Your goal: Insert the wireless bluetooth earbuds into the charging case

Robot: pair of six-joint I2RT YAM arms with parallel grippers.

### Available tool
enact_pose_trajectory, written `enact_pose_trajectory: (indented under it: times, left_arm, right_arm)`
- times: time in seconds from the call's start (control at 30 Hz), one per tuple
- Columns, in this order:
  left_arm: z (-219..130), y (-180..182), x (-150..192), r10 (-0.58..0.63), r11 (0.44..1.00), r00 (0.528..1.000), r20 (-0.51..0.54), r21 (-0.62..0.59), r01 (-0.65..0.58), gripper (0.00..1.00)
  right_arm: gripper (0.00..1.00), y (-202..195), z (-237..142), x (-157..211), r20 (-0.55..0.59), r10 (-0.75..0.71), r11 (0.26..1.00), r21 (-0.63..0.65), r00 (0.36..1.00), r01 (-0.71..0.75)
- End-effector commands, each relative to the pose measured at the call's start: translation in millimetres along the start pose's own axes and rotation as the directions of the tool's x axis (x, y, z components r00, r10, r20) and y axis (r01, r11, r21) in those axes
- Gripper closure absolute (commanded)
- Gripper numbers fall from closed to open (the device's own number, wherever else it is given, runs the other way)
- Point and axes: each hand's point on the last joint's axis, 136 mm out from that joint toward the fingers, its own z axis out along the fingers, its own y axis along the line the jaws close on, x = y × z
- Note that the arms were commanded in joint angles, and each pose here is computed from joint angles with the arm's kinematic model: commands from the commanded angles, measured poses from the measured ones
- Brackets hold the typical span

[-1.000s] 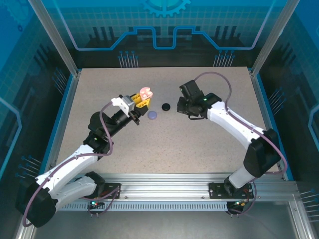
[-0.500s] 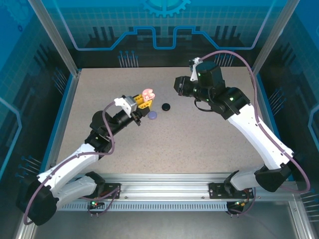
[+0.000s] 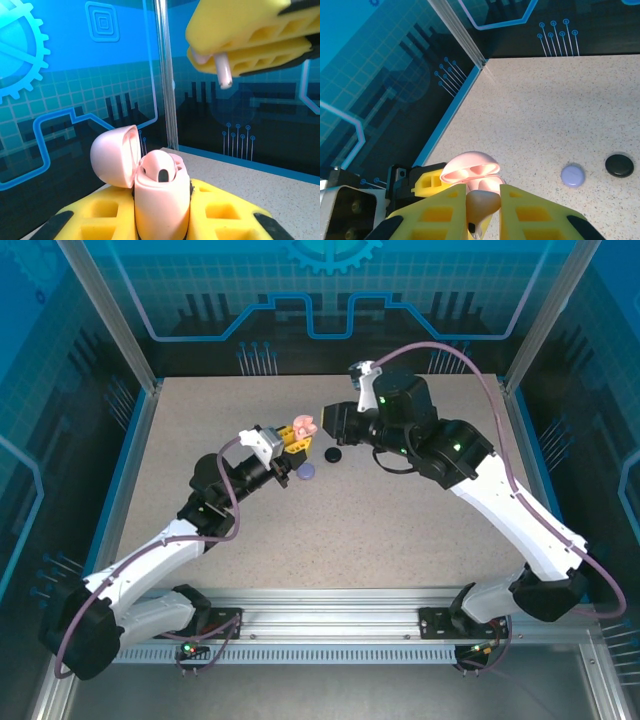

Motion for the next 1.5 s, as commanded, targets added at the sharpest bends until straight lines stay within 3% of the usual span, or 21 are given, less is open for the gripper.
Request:
enact_pose_trajectory:
  times: [0.0, 1.47]
  left_arm:
    - [3.4, -4.6, -23.4, 0.021, 0.999, 0.998, 0.062, 0.026, -0.023, 1.00]
    - [4.3, -8.0, -26.9, 0.015, 0.999, 0.998, 0.068, 0.028, -0.017, 1.00]
  right_arm:
    - [0.81, 4.9, 3.1, 1.9, -0.006, -0.041, 0.999, 0.016, 0.999, 0.041]
    - [0.85, 0.2, 36.5, 24.0, -0.070, -0.097, 0.994, 0.050, 0.993, 0.100]
